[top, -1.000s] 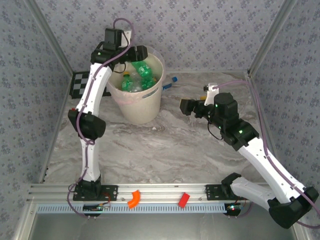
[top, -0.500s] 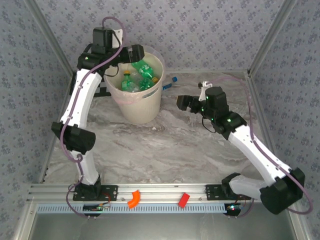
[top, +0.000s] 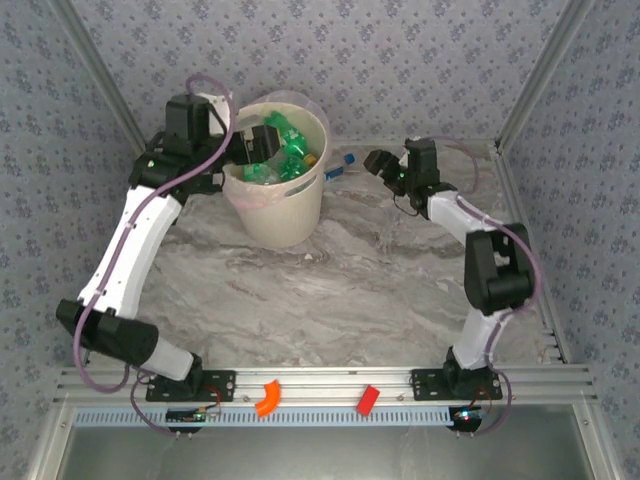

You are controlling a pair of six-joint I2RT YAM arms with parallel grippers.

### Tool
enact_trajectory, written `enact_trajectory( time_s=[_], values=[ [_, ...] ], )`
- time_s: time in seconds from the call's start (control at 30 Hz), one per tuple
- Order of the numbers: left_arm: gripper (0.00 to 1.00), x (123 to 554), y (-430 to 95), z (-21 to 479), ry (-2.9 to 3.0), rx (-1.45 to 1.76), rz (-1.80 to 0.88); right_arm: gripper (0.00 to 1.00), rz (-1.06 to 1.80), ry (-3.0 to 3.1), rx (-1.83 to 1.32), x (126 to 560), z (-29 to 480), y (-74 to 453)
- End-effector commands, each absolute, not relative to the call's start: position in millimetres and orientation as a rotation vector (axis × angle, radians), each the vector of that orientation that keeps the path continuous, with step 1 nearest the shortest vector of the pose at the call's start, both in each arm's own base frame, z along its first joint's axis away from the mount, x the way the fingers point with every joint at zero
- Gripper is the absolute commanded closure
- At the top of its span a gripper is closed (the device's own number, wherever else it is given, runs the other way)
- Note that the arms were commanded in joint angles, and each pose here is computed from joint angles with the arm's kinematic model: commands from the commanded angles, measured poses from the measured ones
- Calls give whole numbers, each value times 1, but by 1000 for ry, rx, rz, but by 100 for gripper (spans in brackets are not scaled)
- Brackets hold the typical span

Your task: Put the plastic bottles in the bin

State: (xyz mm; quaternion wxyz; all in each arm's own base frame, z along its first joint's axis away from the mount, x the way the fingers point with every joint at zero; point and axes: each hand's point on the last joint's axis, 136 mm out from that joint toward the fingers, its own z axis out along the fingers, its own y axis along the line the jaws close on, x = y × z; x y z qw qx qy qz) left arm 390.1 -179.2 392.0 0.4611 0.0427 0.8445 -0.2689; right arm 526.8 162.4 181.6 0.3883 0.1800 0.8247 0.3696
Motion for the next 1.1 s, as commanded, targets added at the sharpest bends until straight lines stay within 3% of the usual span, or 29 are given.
enact_trajectory(
  time_s=[0.0, 0.2, 0.4, 1.07],
  values=[
    [0, 371, -179, 416, 1975, 97, -702, 26, 1129, 1993, 527, 564, 191, 172],
    [0, 345, -176, 404, 1980, 86, -711, 30, 1192, 1976, 651, 619, 154, 175],
    [0, 331, -169, 391, 2004, 58, -696, 31, 1200, 1989, 786, 647, 115, 179],
    [0, 318, -158, 393, 2002, 49, -657, 34, 1076, 2086, 1066, 664, 48, 201]
  ],
)
